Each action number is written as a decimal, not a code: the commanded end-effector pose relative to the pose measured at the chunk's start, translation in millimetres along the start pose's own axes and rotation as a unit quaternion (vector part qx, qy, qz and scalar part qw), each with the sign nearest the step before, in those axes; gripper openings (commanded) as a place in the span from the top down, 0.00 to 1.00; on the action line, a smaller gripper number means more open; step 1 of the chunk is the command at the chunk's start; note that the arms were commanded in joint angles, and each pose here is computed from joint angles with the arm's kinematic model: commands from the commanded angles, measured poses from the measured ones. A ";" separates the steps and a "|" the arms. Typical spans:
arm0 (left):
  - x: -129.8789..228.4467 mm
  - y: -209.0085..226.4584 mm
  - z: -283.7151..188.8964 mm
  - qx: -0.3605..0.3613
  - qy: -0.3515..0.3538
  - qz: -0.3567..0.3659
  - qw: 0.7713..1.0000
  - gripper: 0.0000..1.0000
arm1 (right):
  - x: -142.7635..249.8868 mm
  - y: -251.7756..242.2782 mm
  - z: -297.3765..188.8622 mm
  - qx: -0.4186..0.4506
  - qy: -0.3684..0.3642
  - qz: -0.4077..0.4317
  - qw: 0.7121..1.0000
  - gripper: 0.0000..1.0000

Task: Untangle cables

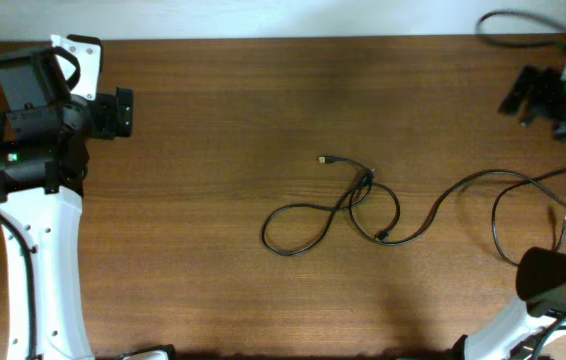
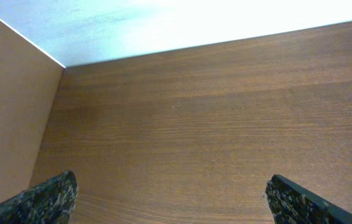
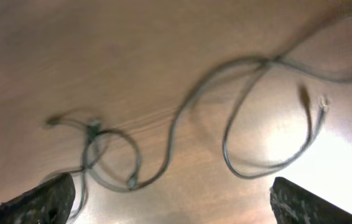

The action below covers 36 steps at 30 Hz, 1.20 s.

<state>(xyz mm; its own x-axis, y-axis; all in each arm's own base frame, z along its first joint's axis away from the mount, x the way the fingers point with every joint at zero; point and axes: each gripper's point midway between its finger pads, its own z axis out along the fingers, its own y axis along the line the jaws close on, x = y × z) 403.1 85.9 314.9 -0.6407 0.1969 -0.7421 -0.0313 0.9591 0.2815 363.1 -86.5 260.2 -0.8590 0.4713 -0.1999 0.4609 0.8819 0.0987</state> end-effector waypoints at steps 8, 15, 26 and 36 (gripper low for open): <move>-3.9 -2.1 -5.8 0.006 -0.009 -0.030 0.999 0.02 | 97.7 72.3 102.1 0.141 0.043 0.435 0.888 0.01; -6.3 -9.6 -6.2 0.028 -0.015 -0.029 0.999 0.02 | 124.5 122.8 150.0 0.134 -0.078 0.367 0.917 0.01; -6.5 -10.0 -6.2 0.030 -0.016 -0.029 0.999 0.02 | 167.0 7.0 208.0 0.268 -0.018 0.433 0.860 0.01; -7.9 -14.3 -6.5 0.042 -0.019 -0.029 0.999 0.02 | 163.9 9.5 238.8 0.222 0.005 0.324 0.920 0.43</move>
<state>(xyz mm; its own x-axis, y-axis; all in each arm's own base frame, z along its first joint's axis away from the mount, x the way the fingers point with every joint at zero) 404.5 74.8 314.1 -0.6282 0.1522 -0.7630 -0.0145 0.9782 0.2070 295.9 -3.8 4.8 -0.3258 0.9078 -0.2642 0.9430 0.2919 -0.1599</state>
